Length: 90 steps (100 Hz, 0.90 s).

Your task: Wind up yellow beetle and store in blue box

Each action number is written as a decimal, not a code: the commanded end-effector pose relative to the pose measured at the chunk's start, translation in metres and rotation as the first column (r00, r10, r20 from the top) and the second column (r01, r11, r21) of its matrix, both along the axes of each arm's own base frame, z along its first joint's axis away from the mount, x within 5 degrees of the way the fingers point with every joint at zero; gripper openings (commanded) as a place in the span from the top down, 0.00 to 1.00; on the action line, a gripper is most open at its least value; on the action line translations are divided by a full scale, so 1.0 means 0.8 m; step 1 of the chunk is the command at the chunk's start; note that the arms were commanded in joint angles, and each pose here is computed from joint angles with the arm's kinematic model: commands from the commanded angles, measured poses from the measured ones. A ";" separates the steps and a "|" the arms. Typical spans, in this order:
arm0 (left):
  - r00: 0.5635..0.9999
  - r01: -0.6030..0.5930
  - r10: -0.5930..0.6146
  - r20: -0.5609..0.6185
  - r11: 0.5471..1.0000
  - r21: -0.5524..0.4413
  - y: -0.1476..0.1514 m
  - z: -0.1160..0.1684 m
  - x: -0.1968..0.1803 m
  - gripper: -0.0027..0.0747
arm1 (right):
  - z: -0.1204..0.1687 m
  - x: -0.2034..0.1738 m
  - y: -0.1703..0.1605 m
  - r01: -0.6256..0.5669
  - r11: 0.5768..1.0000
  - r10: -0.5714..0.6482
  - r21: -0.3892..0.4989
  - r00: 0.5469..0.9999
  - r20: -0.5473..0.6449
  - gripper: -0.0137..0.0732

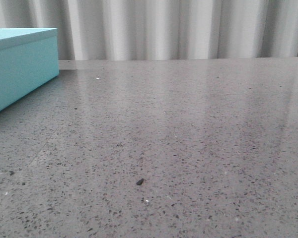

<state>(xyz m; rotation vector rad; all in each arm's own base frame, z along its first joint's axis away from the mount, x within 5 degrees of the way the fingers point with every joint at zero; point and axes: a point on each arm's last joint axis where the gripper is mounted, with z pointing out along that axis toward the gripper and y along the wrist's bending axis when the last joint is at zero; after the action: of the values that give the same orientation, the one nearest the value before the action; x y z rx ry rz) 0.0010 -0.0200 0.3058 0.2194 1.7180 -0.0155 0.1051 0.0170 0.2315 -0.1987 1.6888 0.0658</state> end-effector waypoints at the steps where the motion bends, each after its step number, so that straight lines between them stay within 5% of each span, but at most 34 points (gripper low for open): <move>1: 0.992 0.002 0.002 0.122 0.999 -0.034 0.000 0.017 -0.009 0.99 | 0.019 0.002 0.001 -0.004 1.000 0.004 0.000 0.995 0.100 0.91; 22: 0.993 -0.018 0.023 0.118 0.999 -0.041 0.002 0.005 0.000 0.99 | 0.019 0.002 0.001 -0.004 1.000 0.004 0.000 0.995 0.100 0.91; 51: 0.909 -0.155 0.197 0.369 0.978 -0.141 0.022 -0.006 0.026 0.99 | 0.019 0.002 0.001 -0.004 1.000 0.004 0.000 0.995 0.100 0.91; 66: 0.902 -0.176 0.247 0.354 0.959 -0.220 0.028 -0.032 0.039 0.99 | 0.019 0.002 0.001 -0.004 1.000 0.004 0.000 0.995 0.100 0.91; 90: 0.912 -0.148 0.209 0.353 0.970 -0.191 0.028 -0.078 0.057 0.99 | 0.019 0.002 0.001 -0.004 1.000 0.004 0.000 0.995 0.100 0.91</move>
<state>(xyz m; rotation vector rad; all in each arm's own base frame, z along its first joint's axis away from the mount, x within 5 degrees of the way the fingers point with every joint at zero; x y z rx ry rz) 0.0502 0.0038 0.2362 -0.0749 1.4854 0.0430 0.1051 0.0170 0.2315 -0.1987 1.6888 0.0658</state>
